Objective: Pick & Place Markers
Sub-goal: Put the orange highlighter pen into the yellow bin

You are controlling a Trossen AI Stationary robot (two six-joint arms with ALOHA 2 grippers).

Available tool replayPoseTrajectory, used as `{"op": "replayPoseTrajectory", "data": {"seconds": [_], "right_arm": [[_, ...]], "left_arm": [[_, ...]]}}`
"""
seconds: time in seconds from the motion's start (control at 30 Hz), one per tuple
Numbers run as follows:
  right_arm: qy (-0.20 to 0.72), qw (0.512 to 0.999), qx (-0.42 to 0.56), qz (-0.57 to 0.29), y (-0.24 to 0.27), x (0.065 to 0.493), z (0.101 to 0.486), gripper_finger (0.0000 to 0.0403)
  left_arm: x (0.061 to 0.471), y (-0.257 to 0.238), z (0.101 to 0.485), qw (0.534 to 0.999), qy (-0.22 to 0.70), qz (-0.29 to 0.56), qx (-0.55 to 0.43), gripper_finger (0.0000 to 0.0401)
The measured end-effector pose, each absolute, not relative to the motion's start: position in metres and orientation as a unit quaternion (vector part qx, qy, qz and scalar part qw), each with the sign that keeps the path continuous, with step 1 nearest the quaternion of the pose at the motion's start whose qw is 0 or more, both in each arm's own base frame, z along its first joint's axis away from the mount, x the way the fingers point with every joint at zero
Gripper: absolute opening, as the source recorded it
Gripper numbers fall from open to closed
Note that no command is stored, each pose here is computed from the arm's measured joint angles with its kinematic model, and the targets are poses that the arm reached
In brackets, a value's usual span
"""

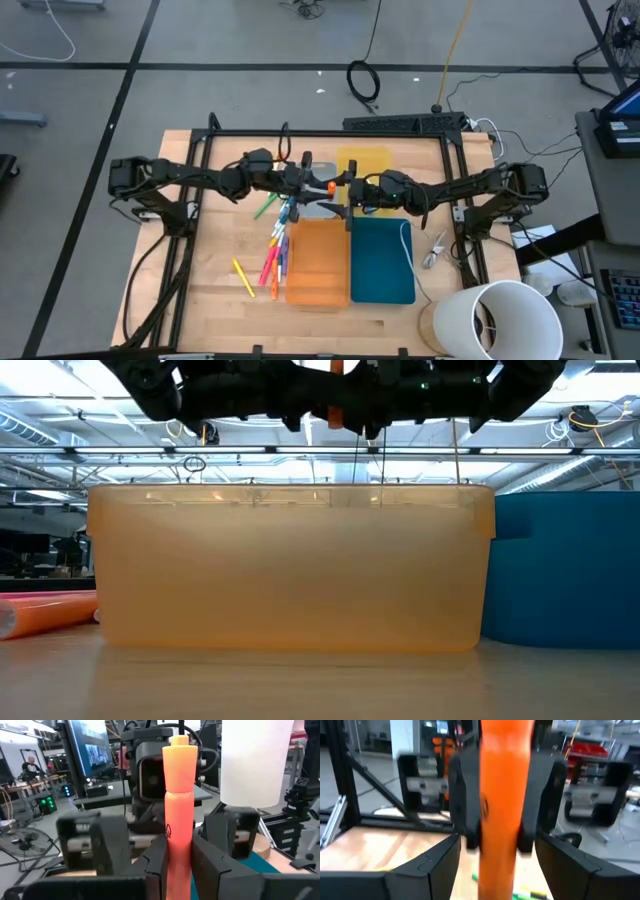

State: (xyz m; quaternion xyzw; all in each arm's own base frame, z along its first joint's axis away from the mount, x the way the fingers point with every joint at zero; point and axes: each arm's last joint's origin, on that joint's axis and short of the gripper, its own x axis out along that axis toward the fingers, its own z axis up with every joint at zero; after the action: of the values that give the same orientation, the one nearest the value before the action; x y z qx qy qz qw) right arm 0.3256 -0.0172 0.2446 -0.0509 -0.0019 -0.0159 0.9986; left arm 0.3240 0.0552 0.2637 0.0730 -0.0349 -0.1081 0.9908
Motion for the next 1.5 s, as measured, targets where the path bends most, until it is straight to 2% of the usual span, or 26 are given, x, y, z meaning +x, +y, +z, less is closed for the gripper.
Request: {"op": "replayPoseTrajectory", "data": {"seconds": [0.13,0.4,0.73,0.83,0.93,1.17,1.37,1.5], "right_arm": [[0.010,0.998,-0.054,-0.011,-0.017,0.326,0.241,0.0242],[0.002,0.998,-0.058,-0.013,-0.017,0.326,0.243,0.0242],[0.010,0.998,-0.058,-0.013,-0.017,0.326,0.241,0.0238],[0.010,0.998,-0.059,-0.013,-0.017,0.326,0.241,0.0217],[0.010,0.998,-0.060,-0.012,-0.017,0.326,0.241,0.0180],[0.011,0.997,-0.078,-0.009,-0.016,0.326,0.241,0.0048],[0.012,0.997,-0.081,-0.009,-0.016,0.326,0.241,0.0042],[0.017,0.996,-0.089,-0.010,-0.016,0.326,0.240,0.0042]], "left_arm": [[0.324,0.056,0.275,0.991,-0.039,-0.103,0.075,0.0063],[0.325,0.054,0.265,0.991,0.002,-0.114,0.074,0.0063],[0.325,0.049,0.264,0.990,0.009,-0.120,0.072,0.0063],[0.325,0.049,0.264,0.990,0.008,-0.120,0.072,0.0063],[0.325,0.050,0.264,0.990,0.008,-0.120,0.072,0.0063],[0.325,0.050,0.264,0.990,0.008,-0.119,0.075,0.0063],[0.325,0.050,0.264,0.992,0.013,-0.117,0.051,0.0071],[0.325,0.051,0.264,0.995,0.018,-0.099,0.022,0.0122]]}}
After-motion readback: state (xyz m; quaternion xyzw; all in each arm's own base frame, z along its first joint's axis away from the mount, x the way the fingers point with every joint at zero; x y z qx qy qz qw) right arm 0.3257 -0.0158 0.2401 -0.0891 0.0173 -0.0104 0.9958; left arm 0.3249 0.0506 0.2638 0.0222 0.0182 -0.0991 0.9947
